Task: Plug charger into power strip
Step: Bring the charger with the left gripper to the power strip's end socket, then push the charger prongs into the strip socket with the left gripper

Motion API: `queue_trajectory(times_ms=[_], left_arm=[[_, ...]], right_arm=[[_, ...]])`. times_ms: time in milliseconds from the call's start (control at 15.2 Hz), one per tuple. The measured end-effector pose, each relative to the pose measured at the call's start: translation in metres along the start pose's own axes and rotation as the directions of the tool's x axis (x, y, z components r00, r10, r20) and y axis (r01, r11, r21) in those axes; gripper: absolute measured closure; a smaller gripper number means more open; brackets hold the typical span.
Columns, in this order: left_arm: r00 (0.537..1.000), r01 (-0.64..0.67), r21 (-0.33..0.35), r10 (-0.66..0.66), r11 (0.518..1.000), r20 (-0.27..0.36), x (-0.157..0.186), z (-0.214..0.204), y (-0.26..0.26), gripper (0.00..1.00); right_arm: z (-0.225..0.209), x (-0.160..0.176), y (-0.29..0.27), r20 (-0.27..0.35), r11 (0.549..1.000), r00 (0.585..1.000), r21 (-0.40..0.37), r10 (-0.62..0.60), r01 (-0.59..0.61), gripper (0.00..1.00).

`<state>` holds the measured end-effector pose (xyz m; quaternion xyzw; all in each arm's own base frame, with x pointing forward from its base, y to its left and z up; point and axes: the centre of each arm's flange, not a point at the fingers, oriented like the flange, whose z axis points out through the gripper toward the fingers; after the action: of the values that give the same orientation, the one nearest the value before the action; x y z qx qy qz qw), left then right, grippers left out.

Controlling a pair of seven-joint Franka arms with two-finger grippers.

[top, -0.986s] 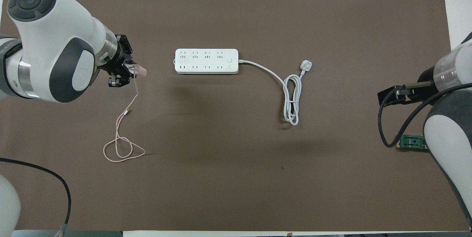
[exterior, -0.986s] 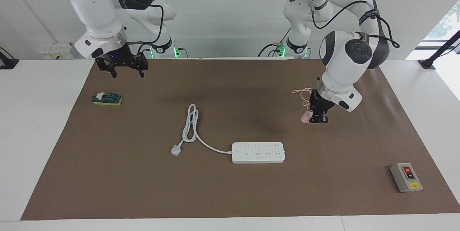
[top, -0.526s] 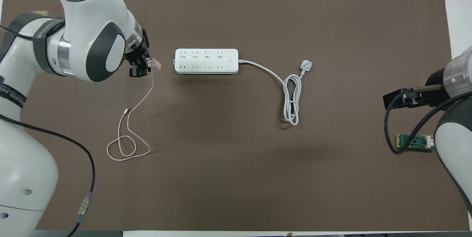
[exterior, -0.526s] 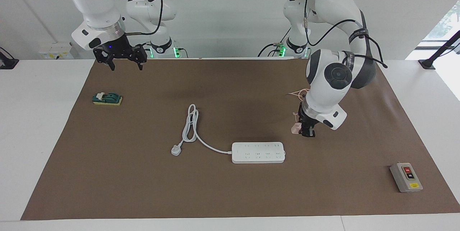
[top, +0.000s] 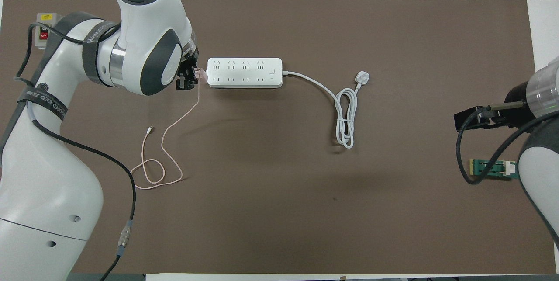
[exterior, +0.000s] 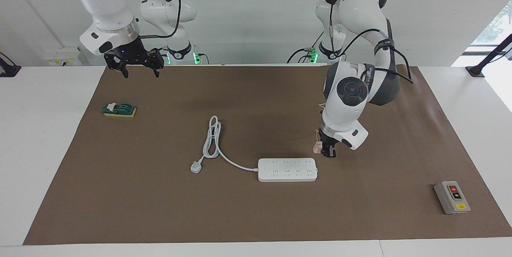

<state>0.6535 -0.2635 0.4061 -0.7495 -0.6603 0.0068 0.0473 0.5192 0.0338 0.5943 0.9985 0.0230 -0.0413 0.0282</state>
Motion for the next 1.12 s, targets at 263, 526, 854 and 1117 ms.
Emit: queue_trajectory(times_ms=[263,526,854,1117], left_arm=[[1.0,-0.003,-0.02,0.003,1.0,0.005,-0.003,0.009,0.003,0.68],[1.0,-0.006,-0.028,0.006,1.0,-0.005,-0.009,0.025,0.002,0.68],[0.999,-0.001,-0.04,-0.001,0.999,-0.054,-0.025,0.029,-0.003,0.68],[0.998,0.0,-0.036,-0.002,0.999,-0.057,-0.033,0.033,-0.005,0.68]], right_arm=[[0.0,0.0,0.001,0.0,1.0,1.0,0.0,0.002,-0.002,0.0],[0.001,0.0,0.003,0.002,1.0,1.0,0.0,0.006,-0.006,0.0],[-0.001,0.0,0.028,-0.001,0.999,0.999,0.006,0.052,-0.052,0.0],[-0.015,-0.001,0.066,-0.015,0.989,0.991,0.075,0.131,-0.129,0.0]])
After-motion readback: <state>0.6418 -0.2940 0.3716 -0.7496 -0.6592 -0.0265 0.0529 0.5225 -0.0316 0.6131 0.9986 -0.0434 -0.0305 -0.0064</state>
